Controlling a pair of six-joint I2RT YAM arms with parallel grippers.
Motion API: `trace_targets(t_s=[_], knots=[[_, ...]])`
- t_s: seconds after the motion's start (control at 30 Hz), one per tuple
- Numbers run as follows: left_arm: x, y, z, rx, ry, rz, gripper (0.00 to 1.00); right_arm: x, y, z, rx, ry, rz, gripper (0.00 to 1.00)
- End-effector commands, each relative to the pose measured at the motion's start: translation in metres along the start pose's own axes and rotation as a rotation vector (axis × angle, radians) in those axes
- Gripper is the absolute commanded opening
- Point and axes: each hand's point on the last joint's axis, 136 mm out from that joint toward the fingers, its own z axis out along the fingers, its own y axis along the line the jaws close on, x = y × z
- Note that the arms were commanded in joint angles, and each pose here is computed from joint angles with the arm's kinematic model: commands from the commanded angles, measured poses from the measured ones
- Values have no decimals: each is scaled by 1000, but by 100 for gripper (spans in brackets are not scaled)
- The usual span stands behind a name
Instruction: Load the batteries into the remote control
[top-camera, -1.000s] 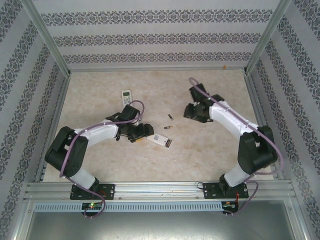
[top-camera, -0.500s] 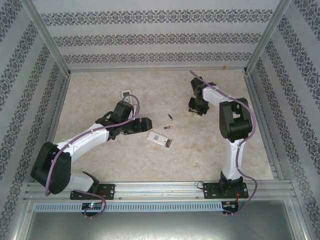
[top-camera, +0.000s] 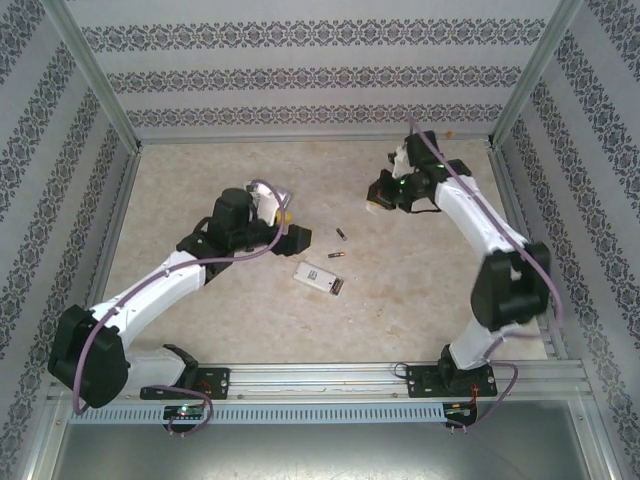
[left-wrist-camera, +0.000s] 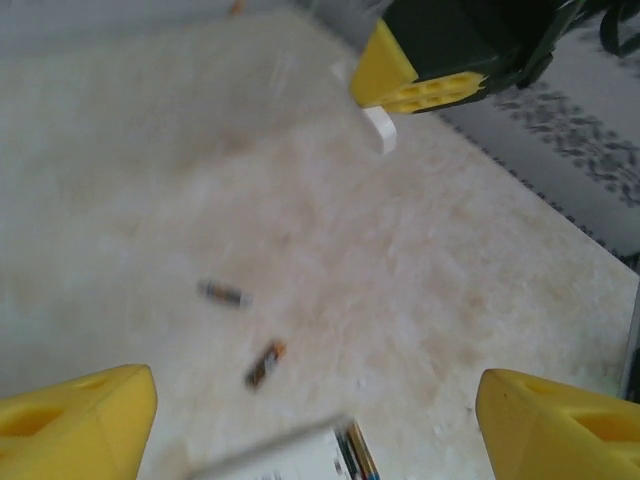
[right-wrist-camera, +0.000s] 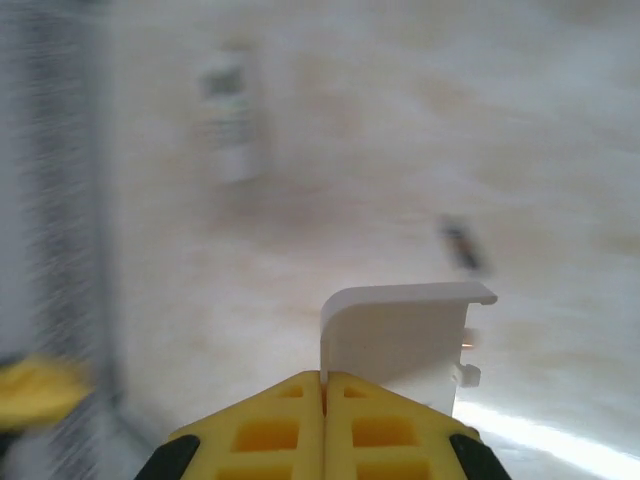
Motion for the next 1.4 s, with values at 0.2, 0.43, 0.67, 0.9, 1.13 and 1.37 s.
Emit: trace_targets(t_s=[0.2, 0.43, 0.67, 0.9, 1.13, 1.37], knots=[[-80, -67, 25, 337, -302, 718, 73, 64, 105, -44, -437, 195, -159, 0], [-90, -72, 30, 363, -357, 726, 64, 74, 120, -47, -469, 214, -194, 2], [-91, -74, 27, 366, -356, 697, 53, 78, 122, -40, -470, 235, -197, 2], [-90, -80, 23, 369, -351, 684, 62, 75, 122, -38, -461, 227, -201, 4], [-91, -82, 25, 371, -356, 661, 57, 76, 120, -37, -464, 232, -201, 5], [-70, -71, 34, 340, -244, 635, 46, 56, 117, -50, -413, 139, -191, 30]])
